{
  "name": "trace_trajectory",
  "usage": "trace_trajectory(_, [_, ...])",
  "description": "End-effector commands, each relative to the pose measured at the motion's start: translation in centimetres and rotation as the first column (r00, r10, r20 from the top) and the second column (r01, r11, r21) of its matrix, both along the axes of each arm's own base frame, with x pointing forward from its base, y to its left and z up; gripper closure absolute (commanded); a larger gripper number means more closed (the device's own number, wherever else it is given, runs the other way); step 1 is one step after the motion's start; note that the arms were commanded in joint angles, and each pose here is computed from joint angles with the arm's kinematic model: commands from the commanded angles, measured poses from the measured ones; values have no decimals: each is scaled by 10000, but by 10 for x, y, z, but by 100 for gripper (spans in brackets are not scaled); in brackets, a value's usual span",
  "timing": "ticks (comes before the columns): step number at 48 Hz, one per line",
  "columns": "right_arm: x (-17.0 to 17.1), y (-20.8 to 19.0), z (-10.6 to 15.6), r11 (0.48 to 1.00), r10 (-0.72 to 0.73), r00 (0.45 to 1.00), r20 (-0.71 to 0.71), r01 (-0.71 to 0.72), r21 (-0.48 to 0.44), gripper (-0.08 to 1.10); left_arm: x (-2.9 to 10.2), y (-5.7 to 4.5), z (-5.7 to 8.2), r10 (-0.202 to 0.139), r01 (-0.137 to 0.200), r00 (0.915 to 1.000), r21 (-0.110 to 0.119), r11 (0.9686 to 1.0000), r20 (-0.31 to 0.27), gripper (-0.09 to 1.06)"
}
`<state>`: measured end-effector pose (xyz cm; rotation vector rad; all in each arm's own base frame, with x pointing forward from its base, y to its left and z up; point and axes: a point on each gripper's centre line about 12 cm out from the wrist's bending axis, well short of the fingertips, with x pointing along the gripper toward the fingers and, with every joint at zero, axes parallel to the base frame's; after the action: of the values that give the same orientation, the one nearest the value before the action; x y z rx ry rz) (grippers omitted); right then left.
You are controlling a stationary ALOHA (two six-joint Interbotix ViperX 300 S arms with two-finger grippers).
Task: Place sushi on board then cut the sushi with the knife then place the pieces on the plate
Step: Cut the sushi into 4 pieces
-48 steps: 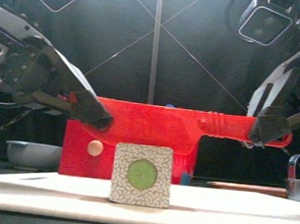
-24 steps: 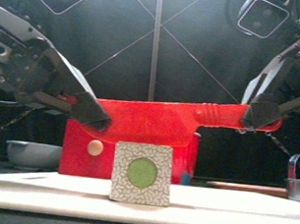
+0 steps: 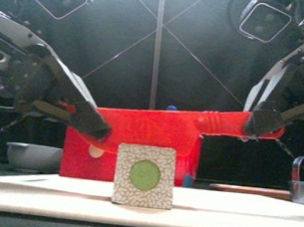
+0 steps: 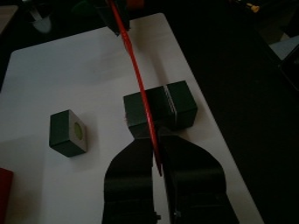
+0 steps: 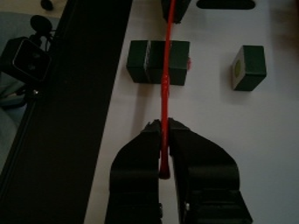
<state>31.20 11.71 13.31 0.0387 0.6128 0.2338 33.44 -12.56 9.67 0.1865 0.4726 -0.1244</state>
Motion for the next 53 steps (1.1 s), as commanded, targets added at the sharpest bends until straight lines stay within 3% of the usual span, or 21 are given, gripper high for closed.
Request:
trace_trajectory(1, [4, 5, 8, 9999, 101, 9996, 278, -104, 79, 68, 1, 1, 1, 45, -45, 10000, 6, 10000, 26, 64])
trace_trajectory(15, [4, 6, -14, 10000, -27, 9992, -386, 26, -39, 68, 1, 2, -16, 157, -151, 9991, 137, 9998, -395, 64])
trace_trajectory(30, [5, 2, -21, 9998, -145, 9983, -566, 138, -130, 68, -2, 8, -31, 447, -431, 9937, 180, 9989, -1030, 64])
trace_trajectory(53, [9, -15, -19, 9988, -247, 9985, -487, 225, -444, 68, 1, 28, -23, 935, -925, 9918, 161, 9956, -875, 64])
